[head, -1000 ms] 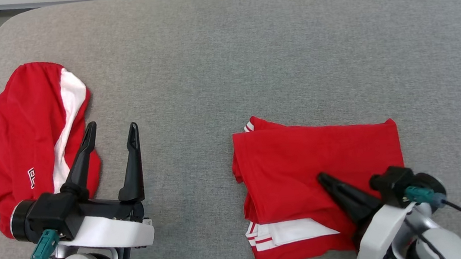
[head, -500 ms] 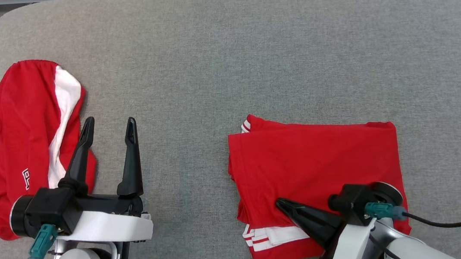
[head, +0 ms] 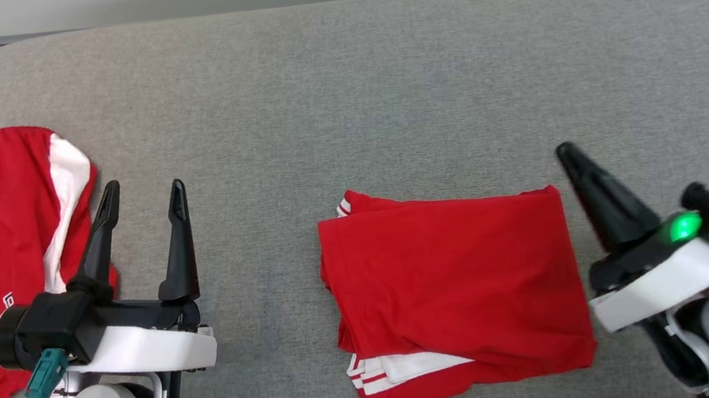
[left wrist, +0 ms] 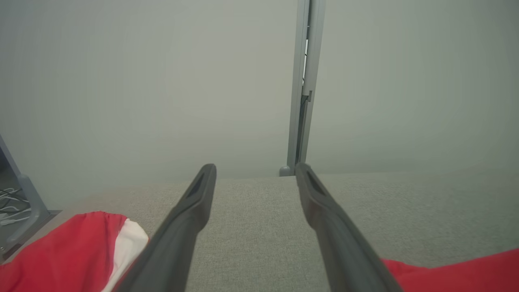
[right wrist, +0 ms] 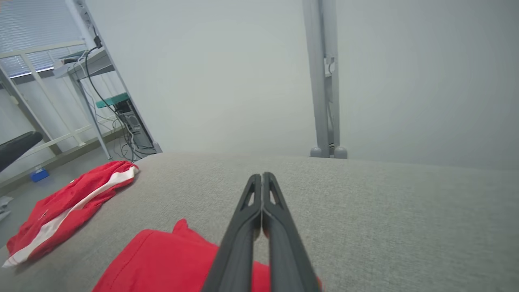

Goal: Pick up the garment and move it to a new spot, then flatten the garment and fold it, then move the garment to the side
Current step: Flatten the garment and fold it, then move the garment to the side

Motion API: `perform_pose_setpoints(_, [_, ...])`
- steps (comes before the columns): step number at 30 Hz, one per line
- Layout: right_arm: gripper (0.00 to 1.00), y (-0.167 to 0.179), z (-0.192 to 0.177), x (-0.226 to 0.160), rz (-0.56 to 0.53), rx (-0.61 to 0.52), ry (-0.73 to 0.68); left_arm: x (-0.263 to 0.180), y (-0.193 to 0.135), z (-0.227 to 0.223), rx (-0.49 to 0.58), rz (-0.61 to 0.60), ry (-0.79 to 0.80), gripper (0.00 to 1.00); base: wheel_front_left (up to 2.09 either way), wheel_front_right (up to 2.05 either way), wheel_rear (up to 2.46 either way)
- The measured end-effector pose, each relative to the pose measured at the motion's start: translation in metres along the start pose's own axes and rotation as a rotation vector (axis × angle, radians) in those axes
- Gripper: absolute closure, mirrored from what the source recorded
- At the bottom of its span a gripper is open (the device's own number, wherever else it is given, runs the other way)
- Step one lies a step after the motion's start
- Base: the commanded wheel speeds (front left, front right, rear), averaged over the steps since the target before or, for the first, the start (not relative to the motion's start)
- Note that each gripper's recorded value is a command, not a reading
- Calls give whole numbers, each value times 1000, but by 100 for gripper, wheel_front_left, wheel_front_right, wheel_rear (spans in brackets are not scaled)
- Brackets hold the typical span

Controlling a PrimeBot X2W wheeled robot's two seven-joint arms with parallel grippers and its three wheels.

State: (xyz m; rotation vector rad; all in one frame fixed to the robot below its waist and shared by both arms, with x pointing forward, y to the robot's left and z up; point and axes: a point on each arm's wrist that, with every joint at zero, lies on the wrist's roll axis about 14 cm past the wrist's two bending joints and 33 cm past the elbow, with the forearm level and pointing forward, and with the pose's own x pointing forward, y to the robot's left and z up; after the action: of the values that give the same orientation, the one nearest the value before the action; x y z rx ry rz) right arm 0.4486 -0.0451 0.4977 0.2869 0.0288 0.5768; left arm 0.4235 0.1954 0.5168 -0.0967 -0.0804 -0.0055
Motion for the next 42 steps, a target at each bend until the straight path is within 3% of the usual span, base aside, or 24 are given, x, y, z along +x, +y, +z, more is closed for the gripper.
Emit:
perform_pose_setpoints(7, [100,-60,49,-32,-237,-94,-129,5,-6,14,13,-19,-45,0,0,0,0])
perform_pose_setpoints(8, [85,-66,51,-38,-269,-105,-128,5,-7,18,20,-18,-60,0,0,0,0])
perform_pose_setpoints(9, [55,-71,54,-44,-295,-124,-131,6,-8,23,23,-20,-76,0,0,0,0])
perform_pose_setpoints(10, [11,-75,60,-49,-319,-146,-145,7,-8,29,30,-20,-92,0,0,0,0])
perform_pose_setpoints(11, [0,-78,63,-54,-339,-155,-145,6,-9,33,28,-21,-105,0,0,0,0])
perform_pose_setpoints(28, [0,-70,46,-101,-428,-160,-71,-19,-3,21,36,-11,-53,0,0,0,0])
perform_pose_setpoints(37, [0,-70,37,-97,-422,-148,-46,-26,0,18,45,-7,-42,0,0,0,0])
perform_pose_setpoints(42, [0,-60,6,-84,-357,-123,78,-26,3,21,52,1,-51,0,0,0,0])
